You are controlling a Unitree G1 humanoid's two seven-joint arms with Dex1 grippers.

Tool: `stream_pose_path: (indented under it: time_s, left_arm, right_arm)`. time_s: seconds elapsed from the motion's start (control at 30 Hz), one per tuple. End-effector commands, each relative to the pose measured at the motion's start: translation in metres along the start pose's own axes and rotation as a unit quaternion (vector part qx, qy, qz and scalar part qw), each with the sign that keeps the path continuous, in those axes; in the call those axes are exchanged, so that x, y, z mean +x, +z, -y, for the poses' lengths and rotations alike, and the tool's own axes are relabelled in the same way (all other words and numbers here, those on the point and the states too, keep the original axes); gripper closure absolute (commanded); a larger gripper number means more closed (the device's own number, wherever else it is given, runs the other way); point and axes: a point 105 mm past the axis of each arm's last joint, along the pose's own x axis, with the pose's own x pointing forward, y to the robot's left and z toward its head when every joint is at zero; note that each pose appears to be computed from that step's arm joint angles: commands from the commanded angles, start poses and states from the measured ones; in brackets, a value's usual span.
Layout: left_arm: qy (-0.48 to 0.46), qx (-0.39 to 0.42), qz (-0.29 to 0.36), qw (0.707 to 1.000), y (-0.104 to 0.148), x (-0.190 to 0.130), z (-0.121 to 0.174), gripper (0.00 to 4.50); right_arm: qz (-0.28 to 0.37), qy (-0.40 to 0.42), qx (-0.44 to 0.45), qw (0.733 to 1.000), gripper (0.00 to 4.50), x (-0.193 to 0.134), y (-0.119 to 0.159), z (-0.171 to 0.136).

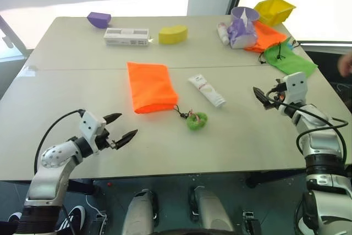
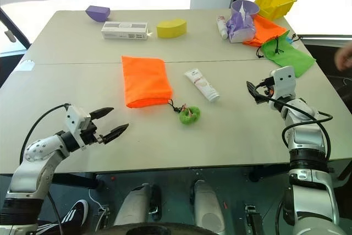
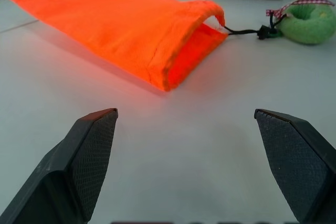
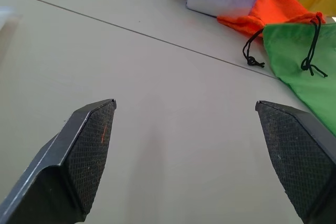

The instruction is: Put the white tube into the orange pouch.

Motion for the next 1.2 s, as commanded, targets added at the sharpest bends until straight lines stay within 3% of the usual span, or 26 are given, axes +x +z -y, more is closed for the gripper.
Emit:
stream_pose_path:
  time_s: [0.03,0.2,0.7,0.87,0.97,1.07,1.2]
  left_arm:
    - [0.004,0.027,0.028,0.999,0.015,-0.003,-0.002,0.0]
    - [0.019,0.025,0.014,0.999,0.01,-0.004,-0.005,0.0]
    - [0.022,0.036,0.016,0.999,0.01,0.0,-0.007,0.0]
    - [0.004,0.047,0.047,0.998,0.023,0.007,0.0,0.0]
    - [0.004,0.069,0.052,0.996,0.026,0.015,0.003,0.0]
    - [0.009,0.119,0.063,0.991,0.034,0.028,0.004,0.0]
    - [0.023,0.211,0.038,0.976,0.025,0.05,0.002,0.0]
  right_arm:
    - [0.032,-0.002,0.029,0.999,0.06,0.0,0.013,0.005]
    - [0.024,0.043,0.034,0.998,0.06,0.0,0.012,-0.01]
    - [0.028,0.044,0.011,0.999,0.06,0.0,0.016,-0.016]
    - [0.037,0.065,0.012,0.997,0.06,-0.001,0.019,-0.026]
    - [0.048,0.107,0.003,0.993,0.06,-0.007,0.023,-0.043]
    - [0.079,0.222,-0.009,0.972,0.06,-0.025,0.038,-0.085]
    - [0.06,0.348,-0.013,0.936,0.06,-0.049,0.034,-0.141]
